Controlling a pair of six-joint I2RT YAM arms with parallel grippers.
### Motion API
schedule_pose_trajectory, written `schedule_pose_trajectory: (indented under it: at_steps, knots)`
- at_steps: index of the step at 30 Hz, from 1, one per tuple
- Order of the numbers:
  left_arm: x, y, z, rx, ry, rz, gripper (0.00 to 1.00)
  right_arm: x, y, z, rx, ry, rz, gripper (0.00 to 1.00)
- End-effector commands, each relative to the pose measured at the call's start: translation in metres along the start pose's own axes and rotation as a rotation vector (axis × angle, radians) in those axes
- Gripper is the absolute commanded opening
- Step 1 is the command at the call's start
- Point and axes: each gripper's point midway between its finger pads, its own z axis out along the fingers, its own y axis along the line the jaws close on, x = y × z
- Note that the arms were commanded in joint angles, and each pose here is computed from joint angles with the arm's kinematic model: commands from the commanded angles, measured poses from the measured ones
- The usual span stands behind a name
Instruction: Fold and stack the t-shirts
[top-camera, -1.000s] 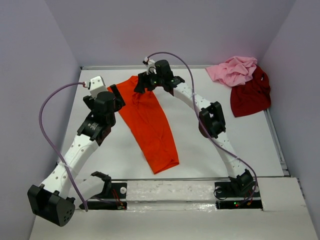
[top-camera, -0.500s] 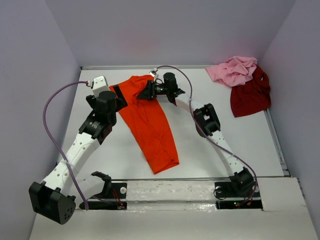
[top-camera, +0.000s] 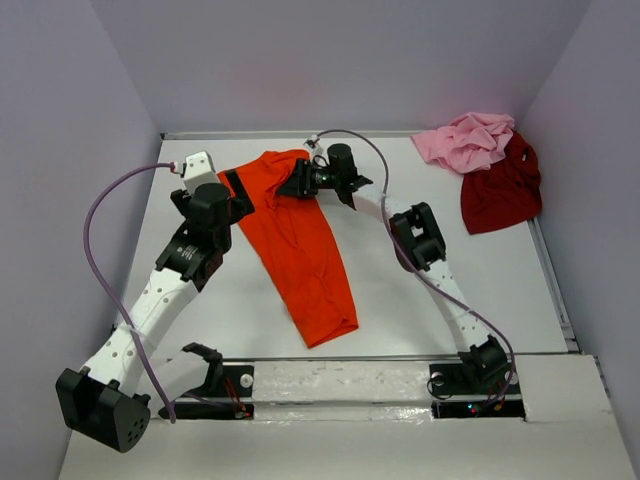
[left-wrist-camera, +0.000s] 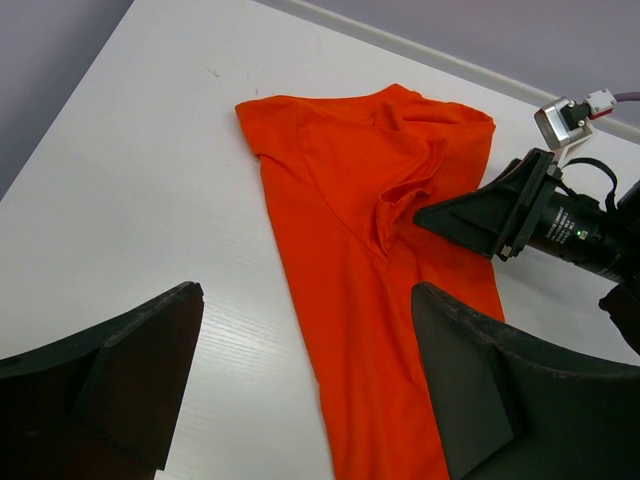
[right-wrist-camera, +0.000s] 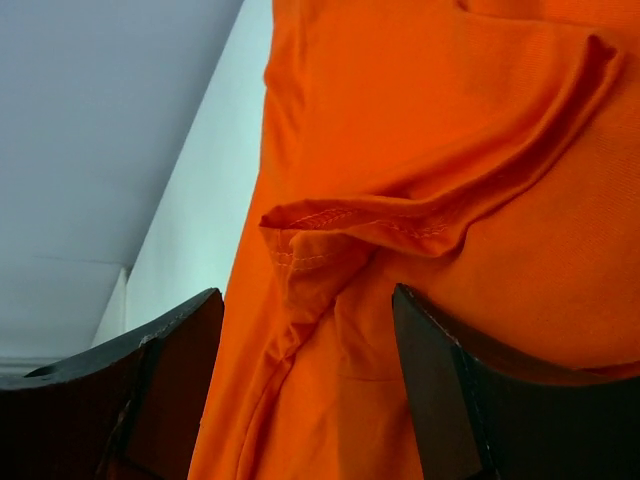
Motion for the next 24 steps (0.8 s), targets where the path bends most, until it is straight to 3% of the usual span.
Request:
schedule_pose_trajectory:
  at_steps: [1,6,12,24]
  knots:
    - [-0.015,0.000,-0.005,0.014,-0.054,-0.022,0.94,-0.027,-0.010,-0.014,0.180,-0.039,-0.088,0.75]
    - [-0.015,0.000,-0.005,0.015,-0.052,-0.019,0.94,-0.033,-0.037,-0.033,0.406,-0.036,-0.123,0.76]
    - [-0.015,0.000,-0.005,0.018,-0.052,-0.023,0.94,-0.044,-0.058,-0.059,0.562,-0.052,-0.153,0.77]
    - [-0.013,-0.004,-0.004,0.034,-0.041,-0.019,0.94,-0.066,-0.102,-0.144,0.699,-0.096,-0.037,0.77]
